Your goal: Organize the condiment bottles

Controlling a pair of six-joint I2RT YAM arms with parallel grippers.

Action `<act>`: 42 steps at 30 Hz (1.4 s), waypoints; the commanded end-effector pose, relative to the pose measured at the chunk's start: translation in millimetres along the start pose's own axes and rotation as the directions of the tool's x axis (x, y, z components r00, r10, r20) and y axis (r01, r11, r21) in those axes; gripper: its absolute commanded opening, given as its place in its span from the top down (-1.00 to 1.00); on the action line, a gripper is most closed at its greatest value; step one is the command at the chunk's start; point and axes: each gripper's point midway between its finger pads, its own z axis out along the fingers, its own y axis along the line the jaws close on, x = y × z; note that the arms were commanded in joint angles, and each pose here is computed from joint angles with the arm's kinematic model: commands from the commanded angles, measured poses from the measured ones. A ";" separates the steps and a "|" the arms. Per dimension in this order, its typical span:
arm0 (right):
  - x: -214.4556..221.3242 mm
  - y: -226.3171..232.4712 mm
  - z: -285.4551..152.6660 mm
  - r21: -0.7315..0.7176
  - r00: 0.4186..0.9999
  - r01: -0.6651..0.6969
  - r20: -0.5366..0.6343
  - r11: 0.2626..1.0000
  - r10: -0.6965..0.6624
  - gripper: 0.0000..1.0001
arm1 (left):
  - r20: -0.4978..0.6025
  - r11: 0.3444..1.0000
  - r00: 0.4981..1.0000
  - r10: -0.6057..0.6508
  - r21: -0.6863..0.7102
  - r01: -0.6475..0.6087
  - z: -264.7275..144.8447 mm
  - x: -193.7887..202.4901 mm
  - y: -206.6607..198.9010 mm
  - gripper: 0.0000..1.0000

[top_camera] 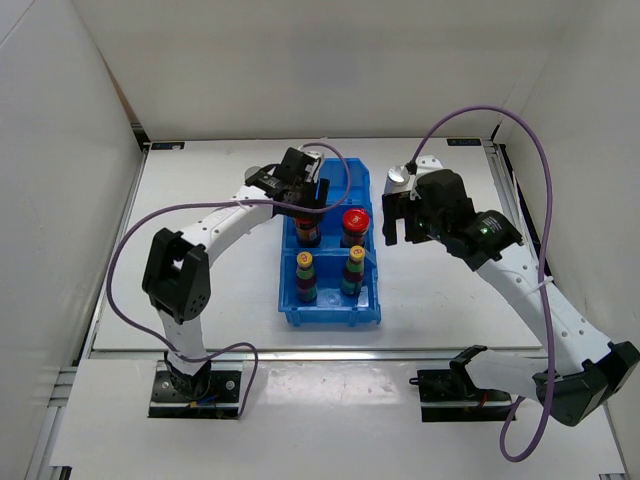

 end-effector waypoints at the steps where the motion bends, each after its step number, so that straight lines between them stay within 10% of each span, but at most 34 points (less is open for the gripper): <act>1: -5.7 -3.1 -10.3 0.012 1.000 0.001 0.023 1.000 -0.001 -1.00 | 0.139 0.999 0.990 -0.018 0.038 0.013 -13.5 -38.9 -9.4 0.15; 6: -6.5 -6.5 -10.2 0.031 1.000 0.000 0.028 1.000 -0.001 -1.00 | 0.119 1.000 0.993 -0.016 0.023 0.014 -4.0 -33.4 -6.7 -0.41; 8: -3.2 -6.6 -8.4 0.033 1.000 -0.007 0.019 0.999 0.007 -1.00 | 0.122 1.000 0.992 -0.016 0.015 0.015 -4.0 -33.8 -5.2 -0.98; 24: -27.0 -36.8 35.9 0.162 0.995 -0.092 -0.027 0.983 0.097 -1.00 | 0.432 0.969 0.899 0.074 -0.243 0.037 -163.1 -104.0 54.0 -0.98; 32: -65.4 -62.1 93.7 0.201 0.993 -0.104 -0.042 0.974 0.114 -1.00 | 0.328 0.885 0.944 -0.038 -0.427 0.184 -167.2 5.7 155.5 -0.98; 42: -74.4 -63.7 167.4 0.133 0.979 -0.150 -0.116 0.980 0.165 -1.00 | 0.531 0.870 0.844 -0.066 -0.384 0.310 -172.6 64.0 170.5 -0.98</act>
